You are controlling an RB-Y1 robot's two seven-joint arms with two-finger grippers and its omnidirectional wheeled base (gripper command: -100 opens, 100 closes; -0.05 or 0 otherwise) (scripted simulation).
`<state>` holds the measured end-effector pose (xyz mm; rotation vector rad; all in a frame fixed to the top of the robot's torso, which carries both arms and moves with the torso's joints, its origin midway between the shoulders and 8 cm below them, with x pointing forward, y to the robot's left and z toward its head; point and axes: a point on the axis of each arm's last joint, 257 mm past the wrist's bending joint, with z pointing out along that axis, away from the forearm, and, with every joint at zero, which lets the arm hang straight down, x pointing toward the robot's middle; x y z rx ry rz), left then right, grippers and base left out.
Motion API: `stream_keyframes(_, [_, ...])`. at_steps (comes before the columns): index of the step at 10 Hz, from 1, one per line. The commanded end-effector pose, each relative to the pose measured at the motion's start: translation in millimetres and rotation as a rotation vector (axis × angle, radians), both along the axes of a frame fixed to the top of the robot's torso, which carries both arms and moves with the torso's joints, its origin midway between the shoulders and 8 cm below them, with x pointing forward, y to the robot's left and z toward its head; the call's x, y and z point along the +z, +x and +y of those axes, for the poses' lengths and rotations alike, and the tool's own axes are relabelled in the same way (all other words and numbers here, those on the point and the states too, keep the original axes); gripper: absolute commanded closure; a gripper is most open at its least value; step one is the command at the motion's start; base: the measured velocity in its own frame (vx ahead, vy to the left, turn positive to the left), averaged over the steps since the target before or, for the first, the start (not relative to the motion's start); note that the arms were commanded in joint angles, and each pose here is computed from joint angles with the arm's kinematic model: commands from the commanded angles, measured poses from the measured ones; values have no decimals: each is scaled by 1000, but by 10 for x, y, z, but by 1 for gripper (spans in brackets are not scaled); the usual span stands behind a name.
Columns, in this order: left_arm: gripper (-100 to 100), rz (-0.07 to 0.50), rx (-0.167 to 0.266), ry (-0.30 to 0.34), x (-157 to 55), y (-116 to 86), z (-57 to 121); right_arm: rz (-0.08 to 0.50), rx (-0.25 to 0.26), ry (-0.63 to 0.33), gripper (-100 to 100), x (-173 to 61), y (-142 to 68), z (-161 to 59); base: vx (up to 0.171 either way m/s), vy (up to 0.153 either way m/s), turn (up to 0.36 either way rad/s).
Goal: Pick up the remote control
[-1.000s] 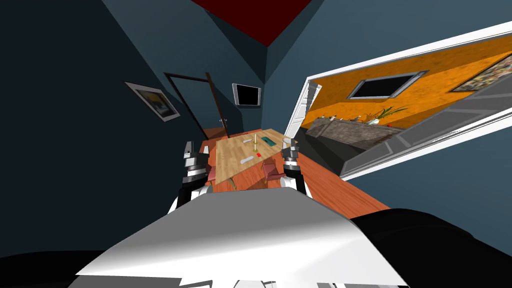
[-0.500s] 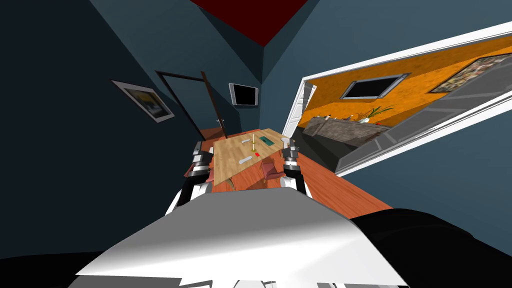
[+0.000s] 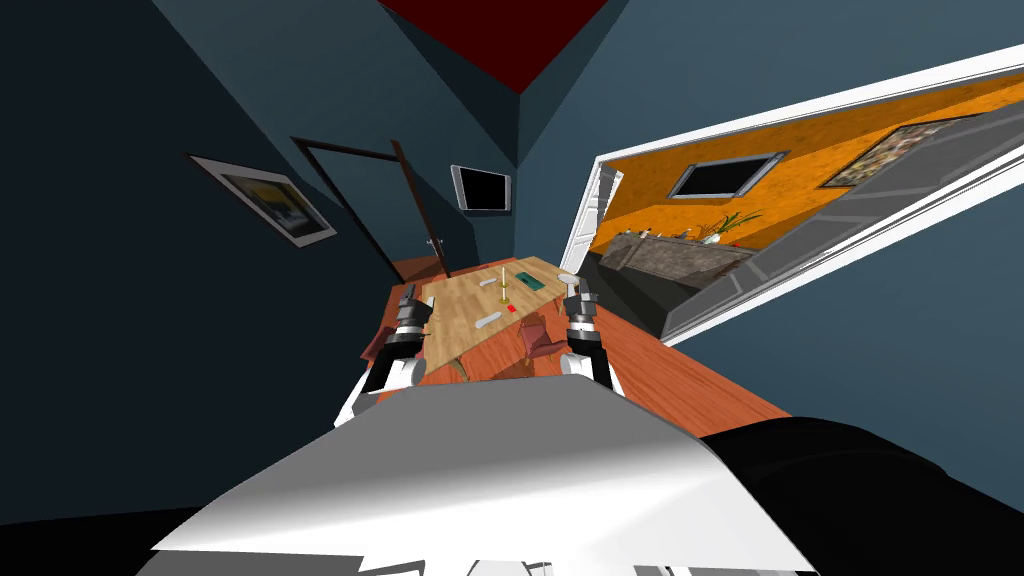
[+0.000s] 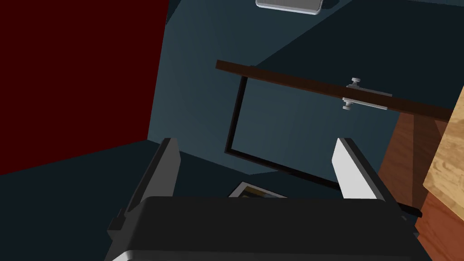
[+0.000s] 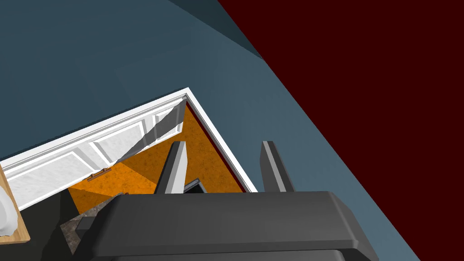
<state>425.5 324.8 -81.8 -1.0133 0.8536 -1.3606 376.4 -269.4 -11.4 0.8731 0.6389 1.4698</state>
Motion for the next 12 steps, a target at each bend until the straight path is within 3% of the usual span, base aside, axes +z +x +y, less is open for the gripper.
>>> stream_keyframes(1, [-100,45,-12,-25,-116,142,34,0,0,0,0,0,0,0,-9,-1,-97])
stream_keyframes(12, [-100,337,-45,-160,-890,733,192,0,0,0,0,0,0,0,-8,-1,-79])
